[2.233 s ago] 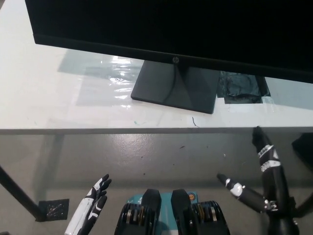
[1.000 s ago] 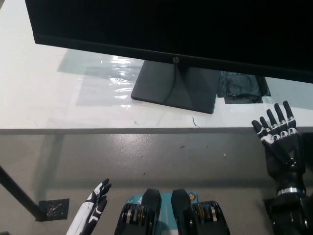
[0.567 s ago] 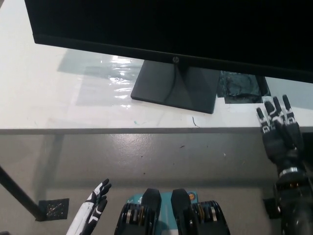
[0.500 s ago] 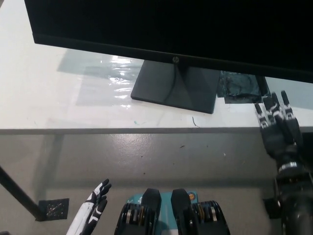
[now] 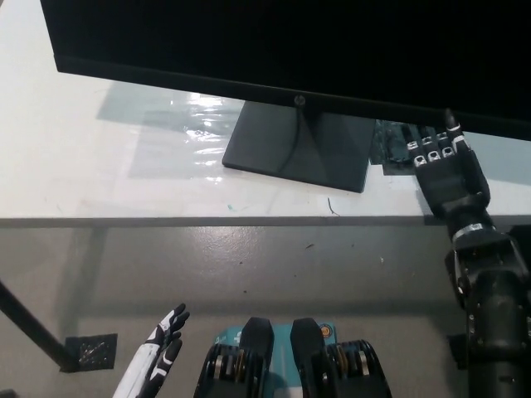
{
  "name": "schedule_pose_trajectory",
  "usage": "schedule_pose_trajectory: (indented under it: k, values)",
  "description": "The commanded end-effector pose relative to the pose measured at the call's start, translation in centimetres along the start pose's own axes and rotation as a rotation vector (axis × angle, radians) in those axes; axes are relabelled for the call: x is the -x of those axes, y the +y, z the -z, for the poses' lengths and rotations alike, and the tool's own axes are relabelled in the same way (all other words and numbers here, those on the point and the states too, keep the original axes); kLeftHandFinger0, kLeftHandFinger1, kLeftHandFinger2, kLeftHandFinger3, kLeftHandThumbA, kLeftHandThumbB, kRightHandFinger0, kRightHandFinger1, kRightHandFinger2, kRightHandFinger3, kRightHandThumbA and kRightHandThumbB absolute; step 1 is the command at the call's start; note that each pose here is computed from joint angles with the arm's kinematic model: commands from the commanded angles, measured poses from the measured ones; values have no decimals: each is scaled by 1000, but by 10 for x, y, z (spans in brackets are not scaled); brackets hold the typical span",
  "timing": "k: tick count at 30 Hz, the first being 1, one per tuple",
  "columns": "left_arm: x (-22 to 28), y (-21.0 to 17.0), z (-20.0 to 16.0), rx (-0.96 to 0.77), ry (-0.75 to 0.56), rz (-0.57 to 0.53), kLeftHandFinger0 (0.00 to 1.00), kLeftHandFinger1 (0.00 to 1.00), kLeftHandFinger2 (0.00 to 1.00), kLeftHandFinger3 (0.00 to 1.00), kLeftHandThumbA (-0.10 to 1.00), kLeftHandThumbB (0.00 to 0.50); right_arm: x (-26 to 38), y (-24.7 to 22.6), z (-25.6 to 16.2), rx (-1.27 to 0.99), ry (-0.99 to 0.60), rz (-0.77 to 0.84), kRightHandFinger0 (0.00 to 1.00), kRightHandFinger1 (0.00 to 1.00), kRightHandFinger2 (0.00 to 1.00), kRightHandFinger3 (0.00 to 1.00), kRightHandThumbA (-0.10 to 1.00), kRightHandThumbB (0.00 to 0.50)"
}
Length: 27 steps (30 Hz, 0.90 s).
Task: The monitor is being placed at the center of the desk and the robot uses its right hand to grab on the right side of the monitor and tilt the angle of the montior sideways.
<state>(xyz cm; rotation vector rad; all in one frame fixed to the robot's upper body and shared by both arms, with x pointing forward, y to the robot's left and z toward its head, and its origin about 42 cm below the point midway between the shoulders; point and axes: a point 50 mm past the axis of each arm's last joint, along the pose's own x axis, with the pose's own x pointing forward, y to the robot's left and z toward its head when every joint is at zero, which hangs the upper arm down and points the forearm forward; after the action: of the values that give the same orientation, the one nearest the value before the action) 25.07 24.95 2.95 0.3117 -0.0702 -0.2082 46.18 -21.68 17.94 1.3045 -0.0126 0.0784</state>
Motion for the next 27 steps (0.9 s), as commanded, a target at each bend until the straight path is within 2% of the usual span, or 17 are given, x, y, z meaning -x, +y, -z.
schedule_pose_trajectory:
  k: [1, 12, 21, 27]
  values:
    - [-3, 7, -9, -19, -69, -14, 1000, 1000, 1000, 1000, 1000, 354, -23, 27, -1, -12, 6, -112, 1000, 1000, 1000, 1000, 1000, 342]
    - [-7, 8, -12, -30, -82, -10, 1000, 1000, 1000, 1000, 1000, 367, -53, 19, 11, 2, 25, -45, 1000, 1000, 1000, 1000, 1000, 347]
    - [-10, 10, -13, -21, -86, -19, 1000, 1000, 1000, 1000, 1000, 353, -63, 20, 12, 13, 23, -42, 1000, 1000, 1000, 1000, 1000, 369]
    - [-10, 9, -13, -16, -84, -15, 1000, 1000, 1000, 1000, 1000, 357, -73, 30, 7, 19, 6, -61, 1000, 1000, 1000, 1000, 1000, 365]
